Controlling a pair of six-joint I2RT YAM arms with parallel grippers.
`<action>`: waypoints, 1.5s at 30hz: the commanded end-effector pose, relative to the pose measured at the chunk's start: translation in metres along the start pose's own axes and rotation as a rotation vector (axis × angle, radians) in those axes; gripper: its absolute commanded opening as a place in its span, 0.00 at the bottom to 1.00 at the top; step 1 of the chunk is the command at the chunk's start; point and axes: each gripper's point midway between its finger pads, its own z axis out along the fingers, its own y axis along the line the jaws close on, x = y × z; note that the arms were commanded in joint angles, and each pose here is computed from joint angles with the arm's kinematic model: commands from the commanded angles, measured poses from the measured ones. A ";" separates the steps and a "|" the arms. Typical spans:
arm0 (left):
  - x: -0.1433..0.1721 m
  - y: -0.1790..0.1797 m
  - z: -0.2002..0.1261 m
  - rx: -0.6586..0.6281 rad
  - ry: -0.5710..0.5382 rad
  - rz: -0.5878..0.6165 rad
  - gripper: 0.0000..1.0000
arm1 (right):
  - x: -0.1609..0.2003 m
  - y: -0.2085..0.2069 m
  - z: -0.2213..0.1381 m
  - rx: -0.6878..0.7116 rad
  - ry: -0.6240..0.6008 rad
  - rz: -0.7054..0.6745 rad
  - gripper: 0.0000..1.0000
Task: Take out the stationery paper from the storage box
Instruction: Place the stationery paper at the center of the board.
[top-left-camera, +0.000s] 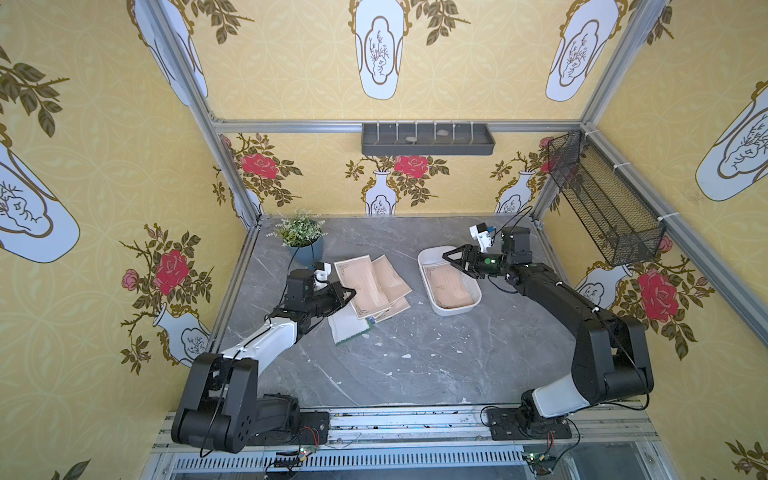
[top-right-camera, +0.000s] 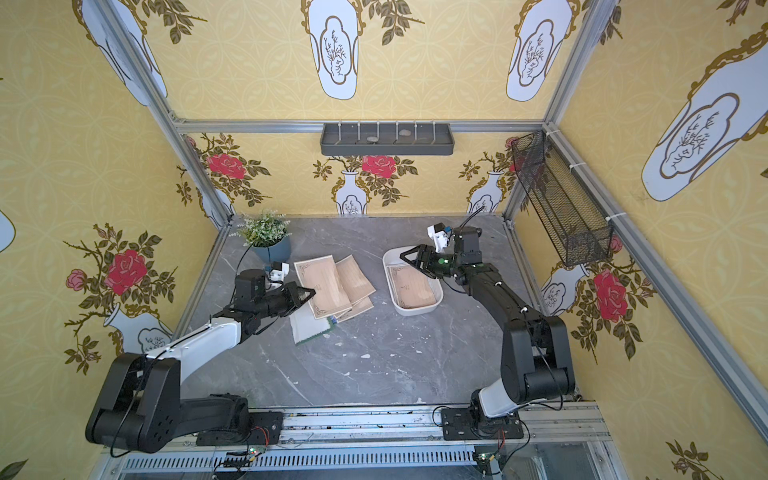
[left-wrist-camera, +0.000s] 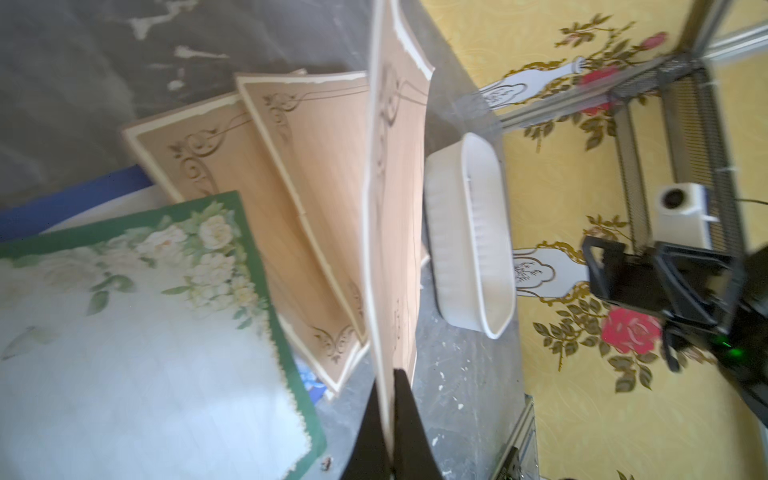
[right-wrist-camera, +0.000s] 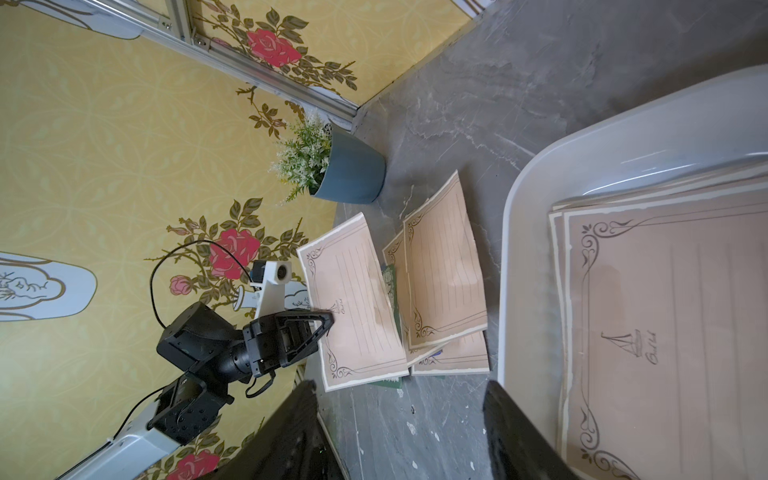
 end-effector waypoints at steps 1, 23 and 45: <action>0.005 -0.043 -0.013 0.173 0.042 0.098 0.00 | 0.007 0.037 0.007 -0.198 0.057 -0.088 0.69; 0.010 -0.102 -0.047 0.363 0.044 0.214 0.00 | 0.057 0.128 0.062 -0.766 0.283 -0.240 0.72; 0.008 -0.090 -0.035 0.334 0.055 0.189 0.00 | 0.081 0.129 0.111 -0.656 0.375 -0.235 0.34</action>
